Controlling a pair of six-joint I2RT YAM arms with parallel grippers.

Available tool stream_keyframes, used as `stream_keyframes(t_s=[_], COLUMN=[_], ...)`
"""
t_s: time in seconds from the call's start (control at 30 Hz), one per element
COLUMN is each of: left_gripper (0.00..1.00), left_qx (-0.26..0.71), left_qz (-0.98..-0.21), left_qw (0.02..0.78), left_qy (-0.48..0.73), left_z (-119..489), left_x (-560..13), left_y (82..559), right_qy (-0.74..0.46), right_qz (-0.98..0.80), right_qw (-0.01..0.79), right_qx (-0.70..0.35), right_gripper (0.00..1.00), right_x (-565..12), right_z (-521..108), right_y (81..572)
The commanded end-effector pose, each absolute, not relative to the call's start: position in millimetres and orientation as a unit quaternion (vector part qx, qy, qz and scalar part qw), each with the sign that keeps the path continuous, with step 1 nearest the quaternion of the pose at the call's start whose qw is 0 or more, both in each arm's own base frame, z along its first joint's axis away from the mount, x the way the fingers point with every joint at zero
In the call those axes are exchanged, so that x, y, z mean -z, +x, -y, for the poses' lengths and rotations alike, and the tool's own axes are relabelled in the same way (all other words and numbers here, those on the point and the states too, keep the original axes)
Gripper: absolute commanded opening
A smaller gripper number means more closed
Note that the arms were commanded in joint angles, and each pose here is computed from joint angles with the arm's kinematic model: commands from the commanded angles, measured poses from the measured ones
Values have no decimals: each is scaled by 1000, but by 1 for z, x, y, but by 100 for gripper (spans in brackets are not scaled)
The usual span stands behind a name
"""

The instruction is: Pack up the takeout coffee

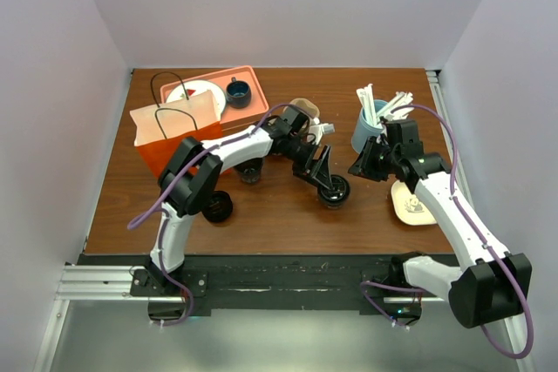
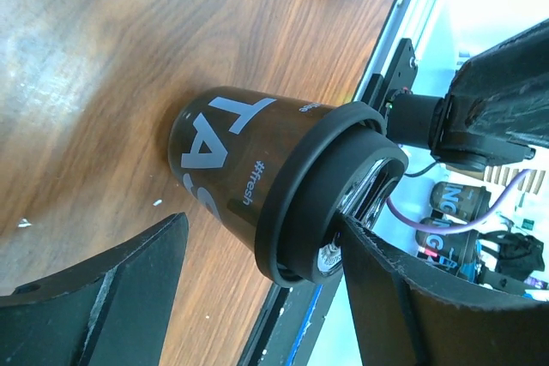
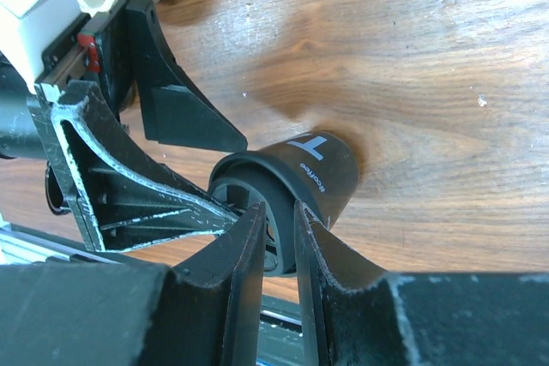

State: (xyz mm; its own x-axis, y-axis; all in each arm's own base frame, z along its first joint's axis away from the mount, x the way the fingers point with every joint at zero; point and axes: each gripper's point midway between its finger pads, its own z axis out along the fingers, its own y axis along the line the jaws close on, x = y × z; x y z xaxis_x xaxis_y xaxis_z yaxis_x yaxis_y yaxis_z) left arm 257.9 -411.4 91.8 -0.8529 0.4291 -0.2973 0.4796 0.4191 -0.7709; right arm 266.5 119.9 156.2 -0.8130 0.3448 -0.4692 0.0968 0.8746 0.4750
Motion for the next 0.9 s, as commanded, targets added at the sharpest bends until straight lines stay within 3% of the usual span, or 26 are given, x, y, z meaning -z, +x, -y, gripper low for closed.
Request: stream_keyframes(t_s=[0.0, 0.6, 0.87], left_gripper=[76, 92, 94], left_qx=[455, 484, 461], left_qz=[-850, -827, -836], left_qw=[45, 73, 113], left_qy=[263, 276, 276], left_z=[411, 420, 418], left_x=[-97, -127, -139], left_y=[272, 278, 292], right_qy=[105, 83, 81], right_qz=[-924, -932, -933], right_qw=[285, 284, 285], right_qx=[-231, -208, -203], right_gripper=[24, 25, 25], right_x=[-157, -158, -165], right_z=[-124, -123, -121], right_y=[266, 288, 289])
